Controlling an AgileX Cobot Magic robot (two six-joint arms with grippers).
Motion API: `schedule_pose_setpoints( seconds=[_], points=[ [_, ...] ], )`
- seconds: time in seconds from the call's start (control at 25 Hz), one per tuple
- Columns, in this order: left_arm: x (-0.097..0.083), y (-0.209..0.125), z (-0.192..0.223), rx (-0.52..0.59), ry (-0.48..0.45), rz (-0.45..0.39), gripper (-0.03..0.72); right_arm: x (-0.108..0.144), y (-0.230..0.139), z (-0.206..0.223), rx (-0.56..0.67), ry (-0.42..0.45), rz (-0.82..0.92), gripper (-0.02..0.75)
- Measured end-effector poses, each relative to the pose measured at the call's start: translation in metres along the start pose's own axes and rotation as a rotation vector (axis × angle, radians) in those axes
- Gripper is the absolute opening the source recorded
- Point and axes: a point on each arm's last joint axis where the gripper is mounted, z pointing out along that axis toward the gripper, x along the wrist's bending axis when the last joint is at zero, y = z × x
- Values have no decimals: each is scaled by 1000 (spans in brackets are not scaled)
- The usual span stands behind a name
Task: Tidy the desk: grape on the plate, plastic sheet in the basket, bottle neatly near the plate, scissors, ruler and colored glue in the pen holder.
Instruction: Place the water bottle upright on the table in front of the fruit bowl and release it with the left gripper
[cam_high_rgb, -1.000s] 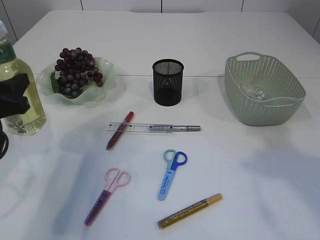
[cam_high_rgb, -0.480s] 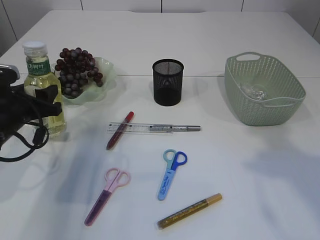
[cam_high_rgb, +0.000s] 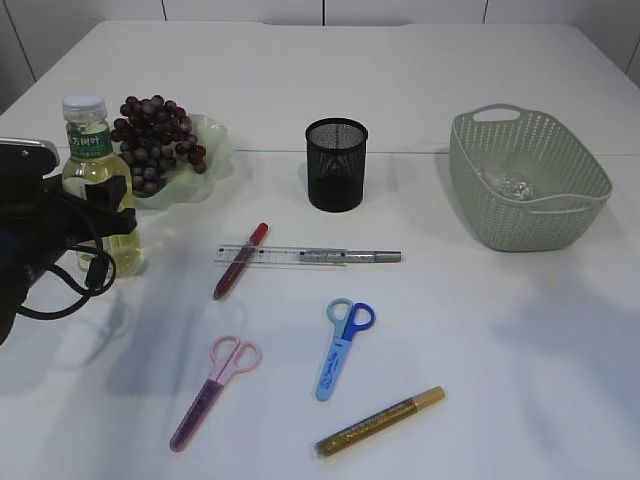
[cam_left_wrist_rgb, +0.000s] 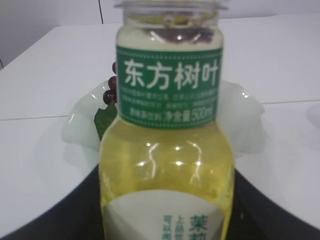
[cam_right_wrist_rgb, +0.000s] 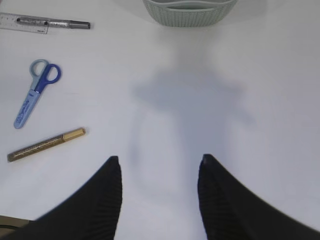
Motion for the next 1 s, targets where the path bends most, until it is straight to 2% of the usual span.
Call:
schedule_pose_setpoints(
  seconds=[0.56,0.8,1.0],
  points=[
    [2,0,0,-1,27,-14,399,0,0,0,0,-2,-3,399],
    [2,0,0,-1,25,-13,489,0,0,0,0,-3,-3,399],
    [3,-3,-6,-7,28,-8,513,0,0,0,2,-3,-3,399]
  ],
)
